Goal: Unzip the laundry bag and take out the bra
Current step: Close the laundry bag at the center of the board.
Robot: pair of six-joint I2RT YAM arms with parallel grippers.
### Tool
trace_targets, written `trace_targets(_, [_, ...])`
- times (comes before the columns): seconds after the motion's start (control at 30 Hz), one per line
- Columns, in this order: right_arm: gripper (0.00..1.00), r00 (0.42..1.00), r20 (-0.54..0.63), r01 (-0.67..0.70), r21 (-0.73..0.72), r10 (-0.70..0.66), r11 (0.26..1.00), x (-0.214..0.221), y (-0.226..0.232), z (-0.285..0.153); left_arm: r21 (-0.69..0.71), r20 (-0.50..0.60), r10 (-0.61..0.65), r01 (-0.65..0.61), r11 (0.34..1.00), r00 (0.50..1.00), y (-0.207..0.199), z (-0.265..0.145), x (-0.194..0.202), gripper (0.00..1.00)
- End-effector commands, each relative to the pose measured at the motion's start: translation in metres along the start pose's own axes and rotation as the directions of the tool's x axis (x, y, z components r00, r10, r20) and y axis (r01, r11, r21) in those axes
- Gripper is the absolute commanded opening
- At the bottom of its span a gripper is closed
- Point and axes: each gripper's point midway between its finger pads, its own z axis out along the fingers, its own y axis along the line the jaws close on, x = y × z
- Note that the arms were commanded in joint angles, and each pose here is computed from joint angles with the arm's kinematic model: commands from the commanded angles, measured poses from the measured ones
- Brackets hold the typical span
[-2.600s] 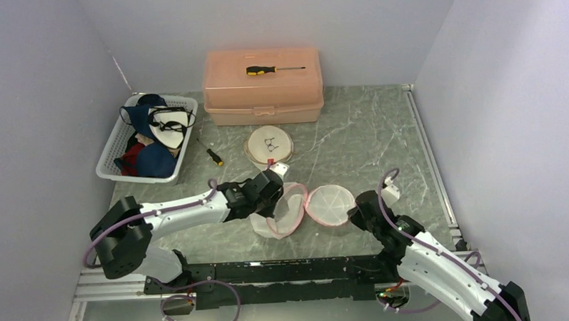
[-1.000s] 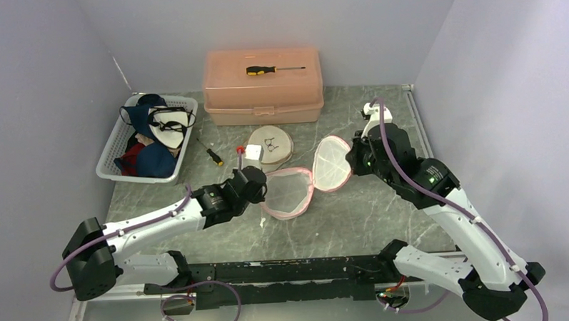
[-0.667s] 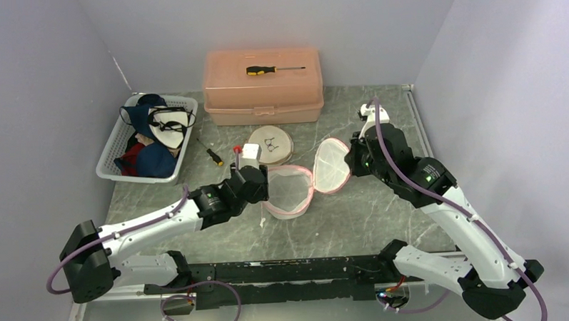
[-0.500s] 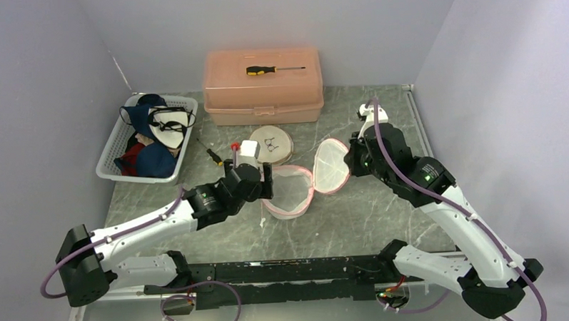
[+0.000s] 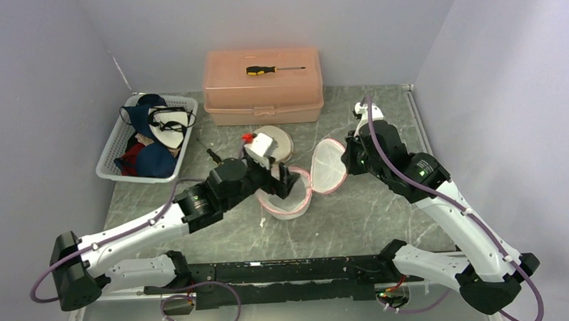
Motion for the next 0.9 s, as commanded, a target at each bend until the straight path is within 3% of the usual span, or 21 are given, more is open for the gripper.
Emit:
trace_targets(0.0, [0.00, 0.996, 0.081, -0.030, -0.025, 0.032, 0.999, -0.025, 0.006, -0.013, 0.235, 0.094, 0.245, -0.261, 0.936, 0.965, -0.073, 0.005, -0.016, 0.93])
trace_targets(0.07, [0.00, 0.996, 0.086, -0.036, -0.017, 0.037, 0.999, -0.026, 0.005, -0.014, 0.214, 0.120, 0.369, -0.387, 0.897, 0.922, -0.089, 0.011, -0.013, 0.93])
trace_targets(0.27, [0.00, 0.995, 0.086, -0.054, 0.019, 0.052, 0.998, -0.025, -0.001, -0.013, 0.171, 0.138, 0.526, -0.543, 0.822, 0.839, -0.132, 0.030, -0.010, 0.93])
trace_targets(0.4, [0.00, 0.994, 0.088, -0.072, 0.015, 0.070, 0.997, -0.026, 0.000, -0.013, -0.032, 0.069, 0.621, -0.620, 0.784, 0.781, -0.127, 0.055, -0.006, 0.93])
trace_targets(0.5, [0.00, 0.992, 0.088, -0.088, -0.002, 0.088, 0.996, -0.027, 0.004, -0.013, -0.099, 0.072, 0.639, -0.632, 0.769, 0.766, -0.128, 0.067, -0.004, 0.92])
trace_targets(0.6, [0.00, 0.991, 0.087, -0.099, -0.018, 0.100, 0.995, -0.029, 0.008, -0.014, -0.155, 0.059, 0.652, -0.639, 0.754, 0.756, -0.124, 0.078, 0.002, 0.83])
trace_targets(0.87, [0.00, 0.990, 0.080, -0.112, -0.044, 0.115, 0.993, -0.027, 0.012, -0.014, -0.264, 0.071, 0.659, -0.623, 0.736, 0.749, -0.116, 0.087, -0.002, 0.45])
